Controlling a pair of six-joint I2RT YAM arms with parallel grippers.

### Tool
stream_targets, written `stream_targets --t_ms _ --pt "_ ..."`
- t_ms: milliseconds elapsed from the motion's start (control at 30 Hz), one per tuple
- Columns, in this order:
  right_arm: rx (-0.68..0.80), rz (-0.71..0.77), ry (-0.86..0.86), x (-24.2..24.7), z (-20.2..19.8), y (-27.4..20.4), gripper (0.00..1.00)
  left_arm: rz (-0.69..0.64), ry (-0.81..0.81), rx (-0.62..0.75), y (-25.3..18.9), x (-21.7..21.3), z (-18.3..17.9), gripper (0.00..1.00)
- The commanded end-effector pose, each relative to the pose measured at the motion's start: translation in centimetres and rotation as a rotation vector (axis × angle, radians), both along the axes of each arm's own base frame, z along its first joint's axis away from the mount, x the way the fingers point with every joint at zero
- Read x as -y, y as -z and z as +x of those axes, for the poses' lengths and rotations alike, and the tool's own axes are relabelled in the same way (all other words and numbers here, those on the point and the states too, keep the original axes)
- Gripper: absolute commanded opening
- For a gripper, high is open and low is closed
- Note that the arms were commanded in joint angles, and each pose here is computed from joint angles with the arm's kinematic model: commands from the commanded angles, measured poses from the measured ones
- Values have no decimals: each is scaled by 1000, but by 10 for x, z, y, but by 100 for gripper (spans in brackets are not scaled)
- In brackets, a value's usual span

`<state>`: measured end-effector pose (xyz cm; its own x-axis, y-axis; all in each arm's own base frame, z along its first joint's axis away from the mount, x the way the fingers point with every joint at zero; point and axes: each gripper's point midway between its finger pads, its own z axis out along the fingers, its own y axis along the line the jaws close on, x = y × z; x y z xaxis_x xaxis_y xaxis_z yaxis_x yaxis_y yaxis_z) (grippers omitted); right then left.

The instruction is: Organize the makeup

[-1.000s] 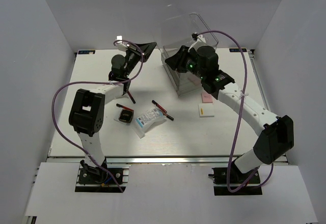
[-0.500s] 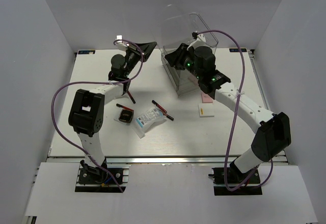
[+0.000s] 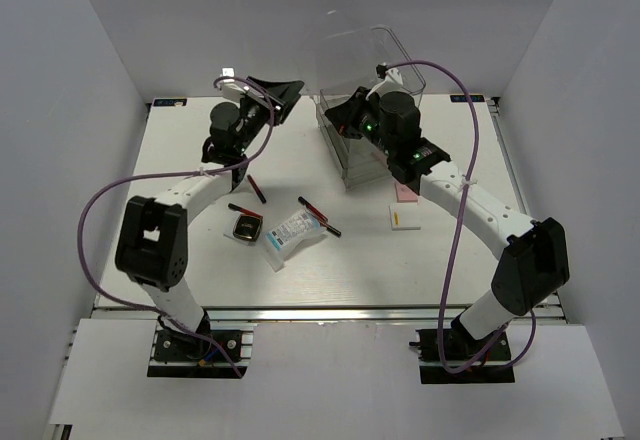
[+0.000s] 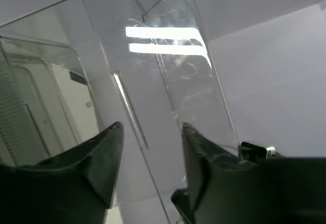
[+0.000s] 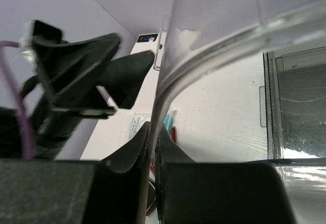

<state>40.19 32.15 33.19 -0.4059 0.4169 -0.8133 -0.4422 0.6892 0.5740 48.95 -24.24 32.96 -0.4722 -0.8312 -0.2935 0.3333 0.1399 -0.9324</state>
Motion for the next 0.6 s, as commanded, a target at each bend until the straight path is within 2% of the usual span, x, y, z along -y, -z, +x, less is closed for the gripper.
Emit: stream_targets --t_ms 0,100,200,233,267,333,400,433,467,533,567 --pt "204 93 12 4 -3 -68 2 144 -122 10 -15 -26 -18 65" --pt "212 99 14 6 -3 -70 1 215 -187 -33 -12 -46 -30 66" --pt "228 113 11 7 -7 -77 0 360 -273 -177 22 -75 -37 68" --pt "238 120 8 7 -8 -81 0 429 -283 -311 55 -86 -45 68" --pt "243 123 7 8 -10 -83 0 467 -359 -394 70 -111 -45 68" --pt "256 132 7 10 -12 -89 0 550 -398 -591 114 -137 -63 69" --pt "266 139 7 11 -13 -93 0 601 -461 -719 143 -167 -72 71" --pt "270 139 5 11 -14 -94 0 631 -478 -821 163 -183 -84 76" --pt "271 140 6 12 -14 -95 0 645 -526 -883 170 -197 -87 83" --pt "273 137 5 12 -15 -94 0 628 -561 -1046 198 -215 -99 85" --pt "273 135 5 12 -15 -94 0 613 -567 -1082 204 -218 -101 85"
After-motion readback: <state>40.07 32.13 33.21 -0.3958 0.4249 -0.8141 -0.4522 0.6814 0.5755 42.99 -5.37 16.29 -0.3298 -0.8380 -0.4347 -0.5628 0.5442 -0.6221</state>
